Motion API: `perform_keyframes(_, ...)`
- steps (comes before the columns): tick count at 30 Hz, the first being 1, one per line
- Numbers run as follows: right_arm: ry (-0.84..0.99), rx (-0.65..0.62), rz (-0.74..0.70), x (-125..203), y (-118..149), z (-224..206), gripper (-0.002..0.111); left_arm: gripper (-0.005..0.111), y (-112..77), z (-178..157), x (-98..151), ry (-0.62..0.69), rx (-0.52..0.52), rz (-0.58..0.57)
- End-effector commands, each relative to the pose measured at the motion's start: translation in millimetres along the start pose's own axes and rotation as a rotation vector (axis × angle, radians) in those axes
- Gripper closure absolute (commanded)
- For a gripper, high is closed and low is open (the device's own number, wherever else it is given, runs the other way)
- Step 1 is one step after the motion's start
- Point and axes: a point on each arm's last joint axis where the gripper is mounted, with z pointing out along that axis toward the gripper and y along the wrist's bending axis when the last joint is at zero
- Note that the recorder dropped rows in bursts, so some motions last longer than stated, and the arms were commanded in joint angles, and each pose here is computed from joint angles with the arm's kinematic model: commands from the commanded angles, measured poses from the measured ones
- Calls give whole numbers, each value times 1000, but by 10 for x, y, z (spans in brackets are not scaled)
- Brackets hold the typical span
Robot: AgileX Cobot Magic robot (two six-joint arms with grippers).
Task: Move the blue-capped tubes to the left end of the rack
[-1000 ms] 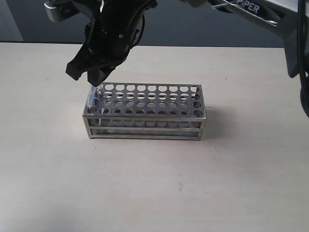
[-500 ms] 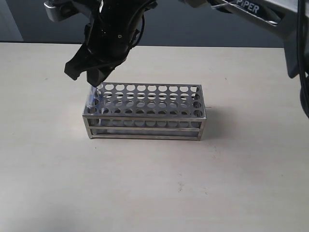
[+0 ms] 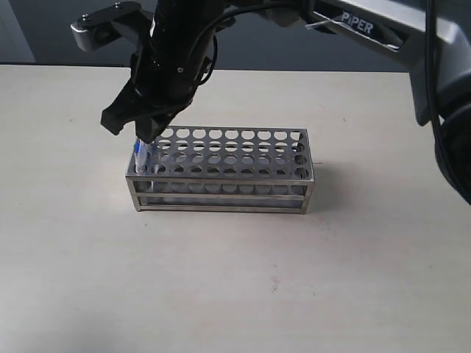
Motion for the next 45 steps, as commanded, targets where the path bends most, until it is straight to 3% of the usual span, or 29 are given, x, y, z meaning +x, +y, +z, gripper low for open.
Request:
perform_keyframes(1,18,16,-26,-15,61,74,109,106,-5,1,3,-11,7,-1)
perform_keyframes(14,35,20,-35,-9,65,146,109,106,-5,1,3,-11,7,-1)
perform_keyframes(25,-39,74,-65,-40,132,-289,109,106,-5,1,3,-11,7,-1)
perform_keyframes(37,-47,80,-66,-41,140,-335,109,106,-5,1,3,-11,7,-1)
perform_keyframes(42,-19,188,-19,-15,40,-347,109,106,-5,1,3,-11,7,-1)
perform_keyframes(45,-23,174,-14,-17,45,-347,109,106,-5,1,3,-11,7,-1)
